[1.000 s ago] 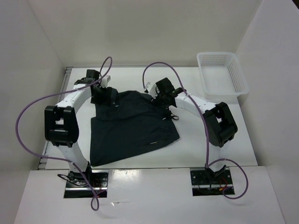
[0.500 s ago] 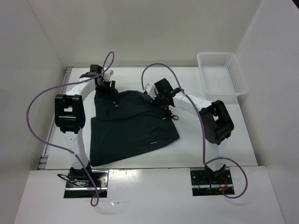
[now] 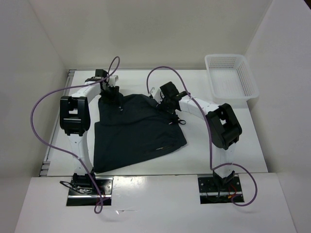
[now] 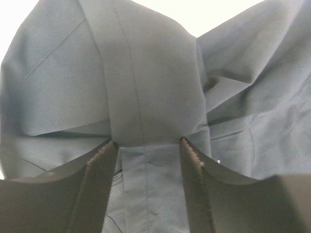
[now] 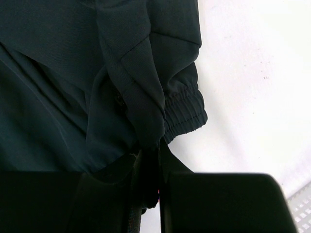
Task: Fold and stack the shorts
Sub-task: Flatten the shorts out
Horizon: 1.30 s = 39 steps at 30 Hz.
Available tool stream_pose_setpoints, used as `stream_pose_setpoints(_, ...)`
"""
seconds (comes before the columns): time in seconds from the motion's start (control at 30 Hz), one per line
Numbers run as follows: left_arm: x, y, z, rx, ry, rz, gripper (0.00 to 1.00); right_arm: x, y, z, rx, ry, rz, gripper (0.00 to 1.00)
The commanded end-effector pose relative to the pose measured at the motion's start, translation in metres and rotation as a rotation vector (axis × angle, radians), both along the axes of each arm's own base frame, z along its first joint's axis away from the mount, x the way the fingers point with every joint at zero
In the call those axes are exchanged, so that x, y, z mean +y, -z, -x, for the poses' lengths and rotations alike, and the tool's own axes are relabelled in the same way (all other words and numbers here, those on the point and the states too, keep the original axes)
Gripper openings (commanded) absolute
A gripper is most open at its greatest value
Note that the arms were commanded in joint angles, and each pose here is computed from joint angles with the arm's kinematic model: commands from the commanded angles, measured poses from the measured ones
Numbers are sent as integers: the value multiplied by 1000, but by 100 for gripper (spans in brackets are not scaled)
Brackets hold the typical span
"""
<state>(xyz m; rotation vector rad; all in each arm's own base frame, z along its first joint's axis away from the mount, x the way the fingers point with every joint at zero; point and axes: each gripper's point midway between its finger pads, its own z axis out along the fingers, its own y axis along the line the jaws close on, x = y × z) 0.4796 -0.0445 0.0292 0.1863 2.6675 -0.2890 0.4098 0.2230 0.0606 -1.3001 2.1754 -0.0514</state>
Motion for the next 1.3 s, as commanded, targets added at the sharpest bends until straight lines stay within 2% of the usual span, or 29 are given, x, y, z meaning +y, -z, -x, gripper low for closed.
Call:
stream_pose_setpoints(0.0,6,-5,-6,-19,-11,-16,59,5,-11,-14,-40,3,-14,0)
stream_pose_setpoints(0.07,8,-4,-9,-21,-16,-27,50,5,-11,-14,-40,3,-14,0)
stream_pose_setpoints(0.1,8,-4,-9,-21,-16,-28,40,4,-11,-15,-44,9,-6,0)
stream_pose_setpoints(0.2,12,-16,-16,-53,-26,-45,20,3,-13,-18,-60,9,2,0)
stream_pose_setpoints(0.23,12,-26,-20,-78,-26,-44,10,2,-14,-20,-73,17,7,0)
stream_pose_setpoints(0.3,12,-40,-24,-112,-27,-43,0,-1,-16,-23,-89,29,15,0)
stream_pose_setpoints(0.43,10,-63,-23,-138,-23,-33,0,0,-31,-34,-134,49,15,0)
stream_pose_setpoints(0.53,12,-105,-31,-220,-30,-42,0,-8,-52,-50,-187,79,9,0)
stream_pose_setpoints(0.6,29,-135,-35,-281,-71,-67,0,-21,-60,-61,-204,114,1,0)
stream_pose_setpoints(0.8,53,-220,-46,-454,-138,-113,0,-62,-63,-72,-223,175,43,0)
stream_pose_setpoints(0.93,55,-252,-33,-500,-151,-125,0,-65,-76,-75,-259,184,48,0)
stream_pose_setpoints(1.1,70,-280,-12,-545,-205,-174,0,-80,-128,-98,-403,285,21,0)
stream_pose_setpoints(1.17,72,-282,-2,-539,-213,-184,0,-86,-145,-101,-422,309,11,0)
stream_pose_setpoints(1.27,61,-265,35,-462,-181,-166,0,-91,-149,-89,-422,309,11,0)
